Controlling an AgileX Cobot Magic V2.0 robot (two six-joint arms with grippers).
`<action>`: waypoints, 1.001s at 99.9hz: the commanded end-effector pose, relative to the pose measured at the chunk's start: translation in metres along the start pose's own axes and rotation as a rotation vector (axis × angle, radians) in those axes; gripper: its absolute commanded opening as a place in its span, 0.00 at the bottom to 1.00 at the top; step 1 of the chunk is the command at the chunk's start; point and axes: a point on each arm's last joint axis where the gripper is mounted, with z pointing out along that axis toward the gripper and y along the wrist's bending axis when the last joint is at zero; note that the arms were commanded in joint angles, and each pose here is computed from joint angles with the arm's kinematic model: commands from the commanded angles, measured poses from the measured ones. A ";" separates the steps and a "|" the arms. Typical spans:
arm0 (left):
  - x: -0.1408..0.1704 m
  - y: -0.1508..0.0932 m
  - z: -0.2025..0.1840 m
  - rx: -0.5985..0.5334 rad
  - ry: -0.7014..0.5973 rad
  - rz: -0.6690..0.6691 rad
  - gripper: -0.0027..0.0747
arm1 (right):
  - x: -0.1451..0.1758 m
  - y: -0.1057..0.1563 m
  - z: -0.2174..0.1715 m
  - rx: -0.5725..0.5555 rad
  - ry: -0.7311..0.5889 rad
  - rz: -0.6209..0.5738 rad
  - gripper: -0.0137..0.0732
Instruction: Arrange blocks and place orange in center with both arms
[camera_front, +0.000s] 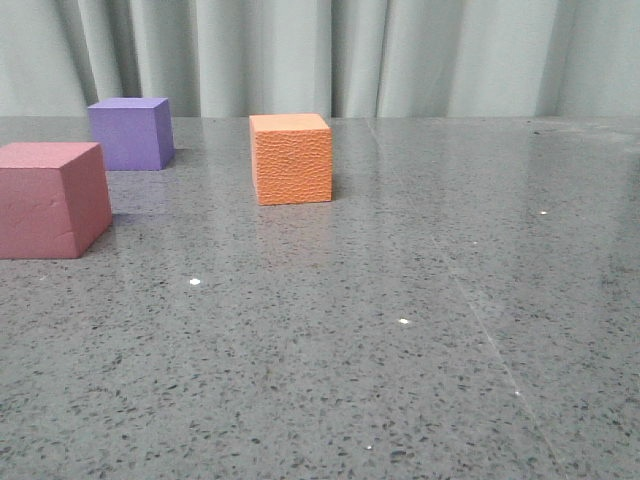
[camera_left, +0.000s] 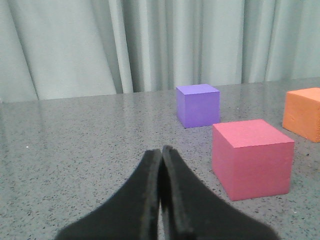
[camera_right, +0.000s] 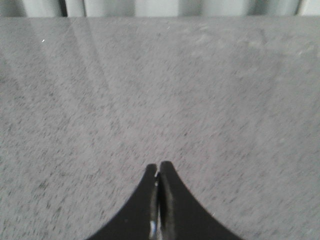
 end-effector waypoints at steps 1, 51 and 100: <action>0.010 -0.001 -0.001 0.006 -0.051 -0.015 0.01 | 0.004 0.004 -0.001 -0.049 -0.066 0.016 0.08; 0.010 -0.001 -0.001 0.006 -0.051 -0.015 0.01 | 0.054 0.008 0.015 -0.094 -0.278 0.026 0.08; 0.010 -0.001 -0.001 0.006 -0.051 -0.015 0.01 | 0.053 0.008 0.016 -0.100 -0.372 0.030 0.08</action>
